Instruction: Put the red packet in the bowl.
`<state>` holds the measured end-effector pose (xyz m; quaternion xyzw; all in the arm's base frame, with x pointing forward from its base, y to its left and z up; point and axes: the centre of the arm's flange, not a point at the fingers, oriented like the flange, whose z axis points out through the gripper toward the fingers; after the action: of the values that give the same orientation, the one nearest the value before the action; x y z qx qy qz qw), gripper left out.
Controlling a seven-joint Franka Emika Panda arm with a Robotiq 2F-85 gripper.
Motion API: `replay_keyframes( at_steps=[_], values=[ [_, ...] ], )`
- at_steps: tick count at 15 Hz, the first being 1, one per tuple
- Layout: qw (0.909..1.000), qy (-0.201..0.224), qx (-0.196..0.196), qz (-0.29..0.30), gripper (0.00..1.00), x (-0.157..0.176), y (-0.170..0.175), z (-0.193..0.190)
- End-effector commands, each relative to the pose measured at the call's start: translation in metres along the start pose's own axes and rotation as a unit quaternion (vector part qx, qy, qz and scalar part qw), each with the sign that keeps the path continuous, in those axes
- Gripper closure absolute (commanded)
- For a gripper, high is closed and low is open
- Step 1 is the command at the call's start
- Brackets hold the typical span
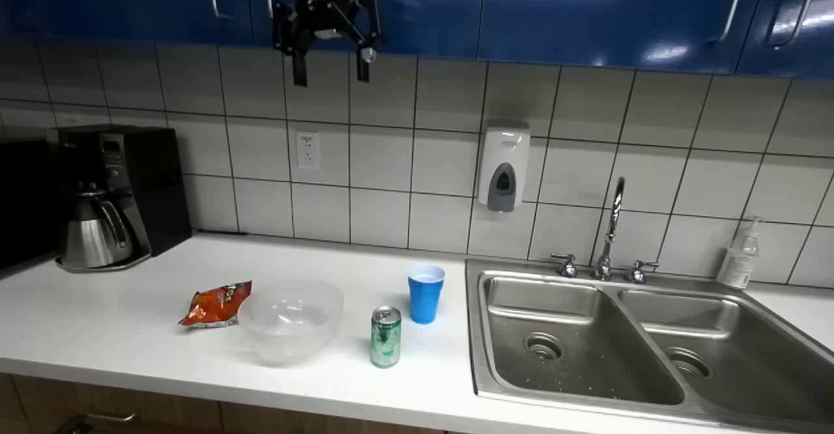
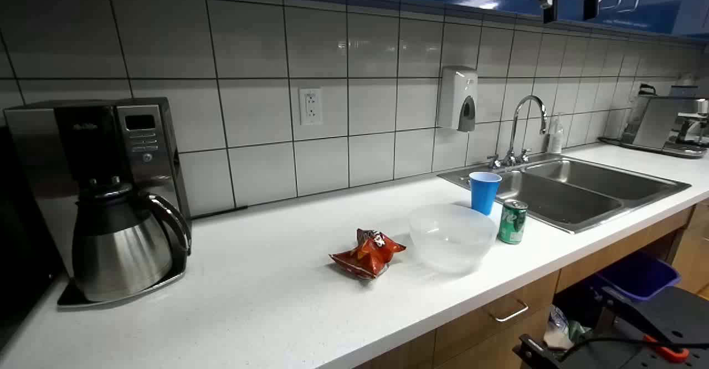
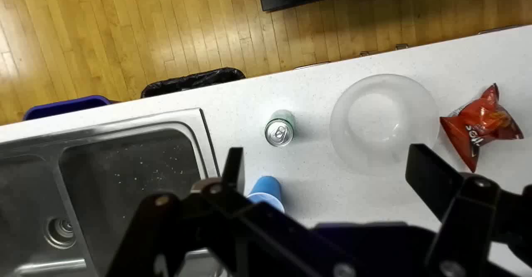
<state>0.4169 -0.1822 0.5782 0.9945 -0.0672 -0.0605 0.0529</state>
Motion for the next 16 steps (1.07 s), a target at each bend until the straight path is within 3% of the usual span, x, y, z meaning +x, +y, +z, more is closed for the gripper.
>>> replay_keyframes(
  at_steps=[1, 7, 16],
  values=[
    [1.0000, 0.000, 0.000, 0.000, 0.00, 0.000, 0.000, 0.000],
    [1.0000, 0.000, 0.000, 0.000, 0.00, 0.000, 0.000, 0.000],
    [0.9973, 0.072, -0.007, -0.011, 0.00, -0.020, -0.048, 0.041]
  ],
)
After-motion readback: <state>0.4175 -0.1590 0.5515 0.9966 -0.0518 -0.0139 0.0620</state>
